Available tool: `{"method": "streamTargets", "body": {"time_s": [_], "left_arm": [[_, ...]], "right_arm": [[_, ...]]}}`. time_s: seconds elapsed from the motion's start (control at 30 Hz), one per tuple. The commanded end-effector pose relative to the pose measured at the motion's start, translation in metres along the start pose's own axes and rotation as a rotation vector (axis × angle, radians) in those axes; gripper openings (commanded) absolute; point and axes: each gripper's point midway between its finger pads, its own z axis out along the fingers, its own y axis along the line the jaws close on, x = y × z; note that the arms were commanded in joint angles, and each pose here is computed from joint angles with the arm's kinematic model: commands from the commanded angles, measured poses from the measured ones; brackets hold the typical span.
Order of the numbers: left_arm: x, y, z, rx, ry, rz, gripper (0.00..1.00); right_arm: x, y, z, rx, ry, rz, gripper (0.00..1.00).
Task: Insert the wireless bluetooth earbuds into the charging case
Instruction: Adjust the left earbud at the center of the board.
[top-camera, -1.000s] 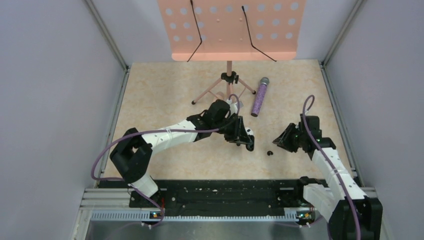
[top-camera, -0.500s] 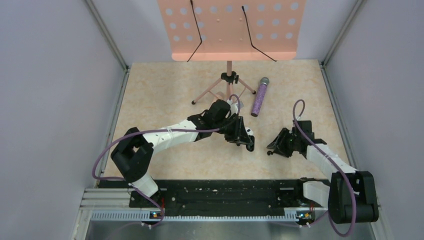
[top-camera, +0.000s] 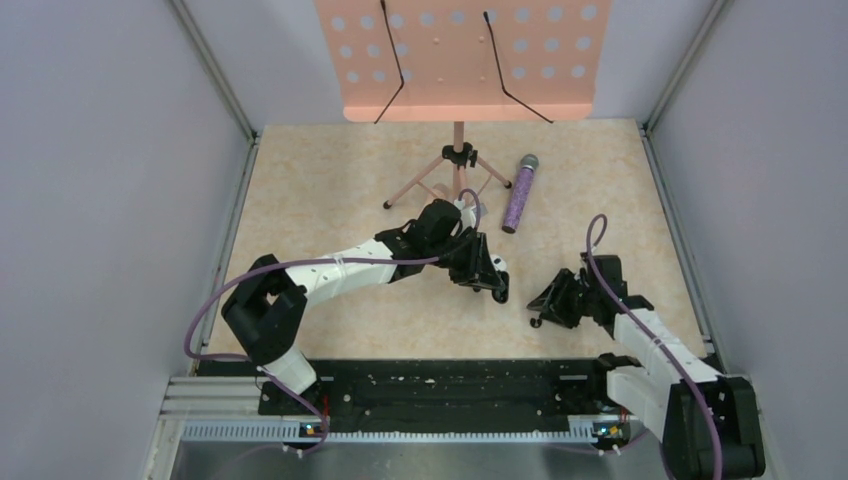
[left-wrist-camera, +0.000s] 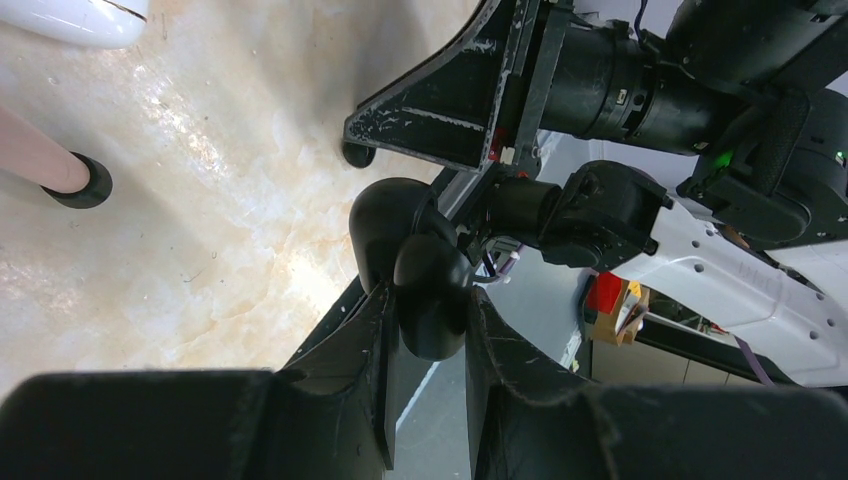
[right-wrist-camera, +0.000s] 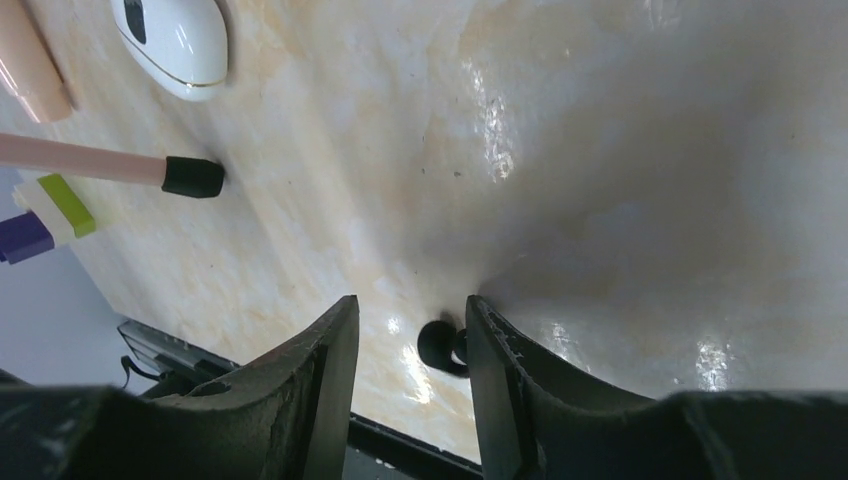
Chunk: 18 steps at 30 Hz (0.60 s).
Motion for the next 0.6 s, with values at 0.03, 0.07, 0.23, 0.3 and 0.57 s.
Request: {"method": "streamTargets", "body": {"time_s": [0.03,0.07,0.23,0.3,0.57], "left_arm": [[-0.010,-0.020,-0.001,0.056,-0.014,0.044,0.00],[-0.010,-0.021,-0.001,0.058,-0.015,0.046,0.00],[-0.009,-0.022,-0.001,0.059,-0.013,0.047,0.00],[-0.009,-0.022,-0.001,0.058,-0.015,0.048,0.00],[-0.010,-0.023,0.000,0.059,-0.016,0.045,0.00]], "right_arm": [[0.014,-0.001,-0.005,-0.003,0.025,0.003,0.39],[0.014,-0.002,-0.005,0.000,0.020,0.003,0.37],[0.012,0.001,-0.007,0.000,0.019,-0.018,0.37],[0.006,0.005,-0.013,0.004,-0.001,-0.043,0.40],[-0.015,0.037,-0.046,0.007,-0.132,-0.143,0.42]]}}
